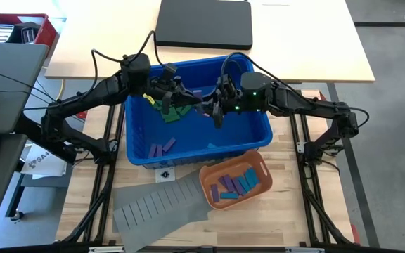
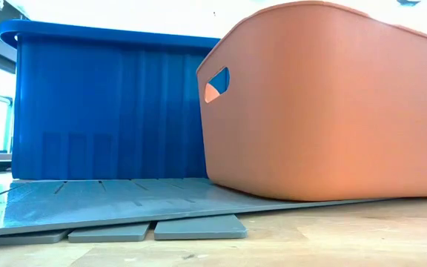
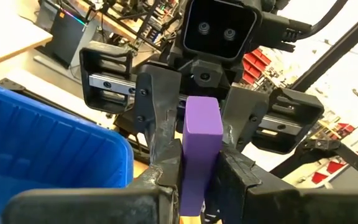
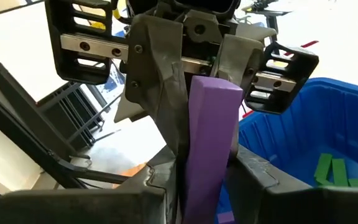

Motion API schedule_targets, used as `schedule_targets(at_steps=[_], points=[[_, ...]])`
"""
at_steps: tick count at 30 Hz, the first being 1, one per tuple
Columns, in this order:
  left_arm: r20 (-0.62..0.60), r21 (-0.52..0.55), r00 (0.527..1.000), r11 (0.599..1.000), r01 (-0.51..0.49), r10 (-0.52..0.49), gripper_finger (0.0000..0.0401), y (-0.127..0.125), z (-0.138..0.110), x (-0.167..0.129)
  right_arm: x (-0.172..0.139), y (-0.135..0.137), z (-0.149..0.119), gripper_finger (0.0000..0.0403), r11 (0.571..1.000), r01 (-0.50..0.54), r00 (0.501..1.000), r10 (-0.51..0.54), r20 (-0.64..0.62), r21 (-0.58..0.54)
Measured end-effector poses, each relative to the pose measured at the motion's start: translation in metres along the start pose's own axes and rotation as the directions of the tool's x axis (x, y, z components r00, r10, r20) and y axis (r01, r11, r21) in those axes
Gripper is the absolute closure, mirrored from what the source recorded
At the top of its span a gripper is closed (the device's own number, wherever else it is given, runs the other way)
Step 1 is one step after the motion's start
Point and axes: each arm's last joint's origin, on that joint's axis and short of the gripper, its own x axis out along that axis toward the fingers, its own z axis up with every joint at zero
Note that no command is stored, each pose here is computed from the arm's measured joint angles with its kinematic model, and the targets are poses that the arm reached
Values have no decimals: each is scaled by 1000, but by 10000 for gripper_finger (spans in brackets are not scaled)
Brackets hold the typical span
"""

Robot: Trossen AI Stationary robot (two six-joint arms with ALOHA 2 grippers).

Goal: Sort blocks
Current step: Put the purple block into the orange bin

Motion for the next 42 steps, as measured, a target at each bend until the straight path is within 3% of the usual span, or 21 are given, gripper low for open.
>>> schedule_targets(at_steps=[4, 8, 14, 19, 27, 35, 39, 42], points=[[1, -5, 1000, 1000, -1, 1, 328, 1, 0, 0, -3, 0, 0, 314, 999, 20, 1000, -20, -5, 27], [1, -2, 1000, 1000, 14, -14, 276, 4, 3, -1, -12, 6, 0, 345, 998, 36, 999, -35, -25, 46], [17, 4, 1000, 1000, 19, -19, 213, 11, 10, -8, -32, 22, -2, 348, 994, 8, 997, 1, -77, 111], [34, 3, 999, 1000, -3, 3, 199, 17, 15, -16, -36, 44, -9, 348, 986, -72, 990, 89, -110, 154], [82, 8, 996, 999, -48, 47, 198, 19, 23, -37, -43, 67, -37, 348, 968, 2, 957, 71, -283, 250], [42, 28, 994, 994, -103, 102, 197, 18, 19, -51, -57, 87, -76, 348, 939, 104, 831, 98, -548, 327], [2, 22, 992, 992, -123, 123, 197, 20, 15, -52, -55, 87, -118, 348, 926, 173, 712, 117, -693, 335], [-17, 24, 991, 991, -132, 133, 197, 20, 13, -53, -51, 72, -164, 348, 902, 293, 592, 90, -801, 317]])
